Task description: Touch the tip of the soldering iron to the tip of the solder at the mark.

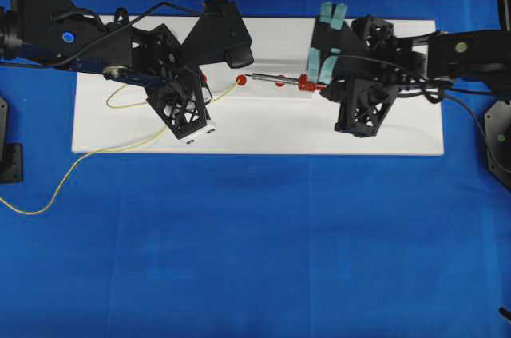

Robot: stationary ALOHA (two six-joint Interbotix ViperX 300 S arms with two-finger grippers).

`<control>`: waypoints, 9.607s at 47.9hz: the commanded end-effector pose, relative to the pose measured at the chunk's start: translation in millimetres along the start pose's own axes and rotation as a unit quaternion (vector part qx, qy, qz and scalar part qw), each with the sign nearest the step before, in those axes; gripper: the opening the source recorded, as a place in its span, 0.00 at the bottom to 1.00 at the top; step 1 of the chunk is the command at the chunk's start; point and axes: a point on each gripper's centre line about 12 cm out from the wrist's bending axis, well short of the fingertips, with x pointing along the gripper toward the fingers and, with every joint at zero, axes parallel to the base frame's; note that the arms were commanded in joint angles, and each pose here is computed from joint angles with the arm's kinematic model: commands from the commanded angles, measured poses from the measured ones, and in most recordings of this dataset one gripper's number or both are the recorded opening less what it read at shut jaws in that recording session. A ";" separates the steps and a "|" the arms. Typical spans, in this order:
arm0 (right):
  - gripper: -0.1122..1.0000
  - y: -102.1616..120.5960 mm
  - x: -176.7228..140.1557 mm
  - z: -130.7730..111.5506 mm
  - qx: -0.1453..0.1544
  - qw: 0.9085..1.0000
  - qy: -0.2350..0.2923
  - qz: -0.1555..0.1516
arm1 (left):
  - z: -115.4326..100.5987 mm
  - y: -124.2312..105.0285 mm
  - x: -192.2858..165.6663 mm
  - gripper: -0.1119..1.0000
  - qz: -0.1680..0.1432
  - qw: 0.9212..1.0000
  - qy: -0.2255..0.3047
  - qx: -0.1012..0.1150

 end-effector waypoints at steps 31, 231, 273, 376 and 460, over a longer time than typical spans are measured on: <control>0.16 3.0 6.3 9.9 -0.002 1.000 -0.002 0.000 | 10.1 -2.5 -5.8 0.12 -0.003 1.000 -0.012 -0.002; 0.16 -3.4 -43.8 -1.2 0.002 0.999 -0.053 0.007 | -10.5 -5.3 -80.8 0.12 -0.032 0.996 -0.078 0.005; 0.16 -13.2 -63.7 -34.4 0.020 0.998 -0.064 0.005 | 33.5 -26.6 -40.5 0.12 -0.035 0.996 -0.077 0.012; 0.16 -6.7 -33.9 -39.4 0.011 1.000 0.000 -0.006 | 45.6 -25.8 20.0 0.12 -0.020 0.999 -0.042 0.004; 0.16 -7.9 -23.9 -35.7 0.012 1.000 0.015 -0.012 | 45.4 -26.4 20.0 0.12 -0.020 0.999 -0.042 0.006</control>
